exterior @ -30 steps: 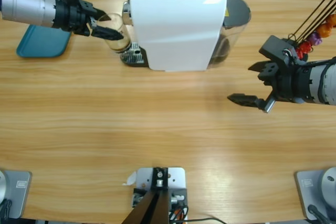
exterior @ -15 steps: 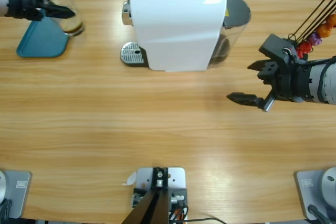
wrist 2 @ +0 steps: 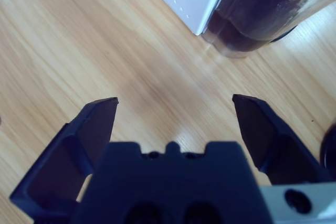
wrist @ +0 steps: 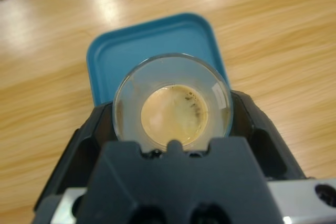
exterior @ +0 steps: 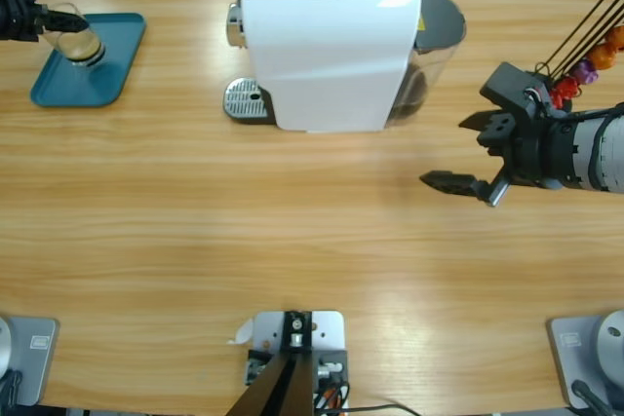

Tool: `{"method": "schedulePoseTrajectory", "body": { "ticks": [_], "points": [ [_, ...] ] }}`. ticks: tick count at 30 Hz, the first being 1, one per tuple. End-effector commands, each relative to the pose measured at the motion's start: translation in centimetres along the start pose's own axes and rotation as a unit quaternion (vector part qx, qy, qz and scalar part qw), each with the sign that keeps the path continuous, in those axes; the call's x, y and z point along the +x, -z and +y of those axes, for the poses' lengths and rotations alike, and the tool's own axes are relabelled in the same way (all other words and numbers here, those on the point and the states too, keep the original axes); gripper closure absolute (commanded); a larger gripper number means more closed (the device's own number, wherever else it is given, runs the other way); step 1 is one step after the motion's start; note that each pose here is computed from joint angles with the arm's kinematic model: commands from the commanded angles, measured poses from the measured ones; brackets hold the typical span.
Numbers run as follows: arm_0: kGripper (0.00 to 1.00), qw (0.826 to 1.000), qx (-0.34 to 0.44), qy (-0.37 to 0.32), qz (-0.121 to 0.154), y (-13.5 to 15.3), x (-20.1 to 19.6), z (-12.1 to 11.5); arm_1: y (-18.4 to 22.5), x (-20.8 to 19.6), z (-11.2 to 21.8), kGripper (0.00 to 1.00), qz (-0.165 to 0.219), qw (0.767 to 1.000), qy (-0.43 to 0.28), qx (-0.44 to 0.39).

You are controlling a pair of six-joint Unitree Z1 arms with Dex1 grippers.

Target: Pour coffee

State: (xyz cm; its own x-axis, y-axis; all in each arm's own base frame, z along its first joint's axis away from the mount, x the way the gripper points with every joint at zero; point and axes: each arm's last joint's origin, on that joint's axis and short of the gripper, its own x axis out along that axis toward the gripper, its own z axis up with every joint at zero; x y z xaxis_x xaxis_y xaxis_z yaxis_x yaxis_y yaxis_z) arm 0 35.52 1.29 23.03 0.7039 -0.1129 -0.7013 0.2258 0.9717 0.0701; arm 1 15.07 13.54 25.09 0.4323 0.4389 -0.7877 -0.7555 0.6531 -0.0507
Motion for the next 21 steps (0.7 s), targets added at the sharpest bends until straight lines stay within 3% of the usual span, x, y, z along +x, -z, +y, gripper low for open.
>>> {"method": "schedulePoseTrajectory", "body": {
  "ticks": [1, 7, 8, 9, 10, 12, 16, 21],
  "points": [
    [1.0, 0.999, -0.015, -0.001, 0.031, 1.2, 3.0, 0.6, 0.8, 1.2, 0.3, 0.018, 0.026, 1.0, -0.015, -0.009],
    [1.0, 0.999, -0.023, 0.004, 0.04, 1.5, 3.8, 0.7, 0.9, 1.0, 0.3, 0.018, 0.024, 1.0, -0.013, -0.009],
    [0.957, 0.999, -0.028, 0.012, 0.038, 1.5, 3.8, 0.7, 0.8, 1.0, 0.3, 0.018, 0.024, 1.0, -0.012, -0.009],
    [0.527, 0.999, -0.028, 0.019, 0.036, 1.5, 3.7, 0.7, 0.8, 0.9, 0.3, 0.014, 0.024, 1.0, -0.012, -0.009],
    [0.255, 0.999, -0.028, 0.022, 0.034, 1.5, 3.4, 0.6, 0.8, 0.9, 0.3, 0.01, 0.023, 1.0, -0.011, -0.009],
    [0.096, 0.999, -0.024, 0.027, 0.023, 1.2, 2.6, 0.4, 0.8, 0.8, 0.3, 0.003, 0.022, 1.0, -0.01, -0.009],
    [0.017, 0.999, -0.021, 0.024, 0.008, 0.9, 1.0, 0.3, 1.0, 0.2, 0.3, 0.0, 0.016, 1.0, -0.006, -0.009],
    [0.013, 1.0, -0.019, 0.004, -0.005, 1.1, -1.6, 0.1, 1.2, -0.5, 0.4, 0.0, 0.006, 1.0, -0.003, -0.01]
  ]
}}
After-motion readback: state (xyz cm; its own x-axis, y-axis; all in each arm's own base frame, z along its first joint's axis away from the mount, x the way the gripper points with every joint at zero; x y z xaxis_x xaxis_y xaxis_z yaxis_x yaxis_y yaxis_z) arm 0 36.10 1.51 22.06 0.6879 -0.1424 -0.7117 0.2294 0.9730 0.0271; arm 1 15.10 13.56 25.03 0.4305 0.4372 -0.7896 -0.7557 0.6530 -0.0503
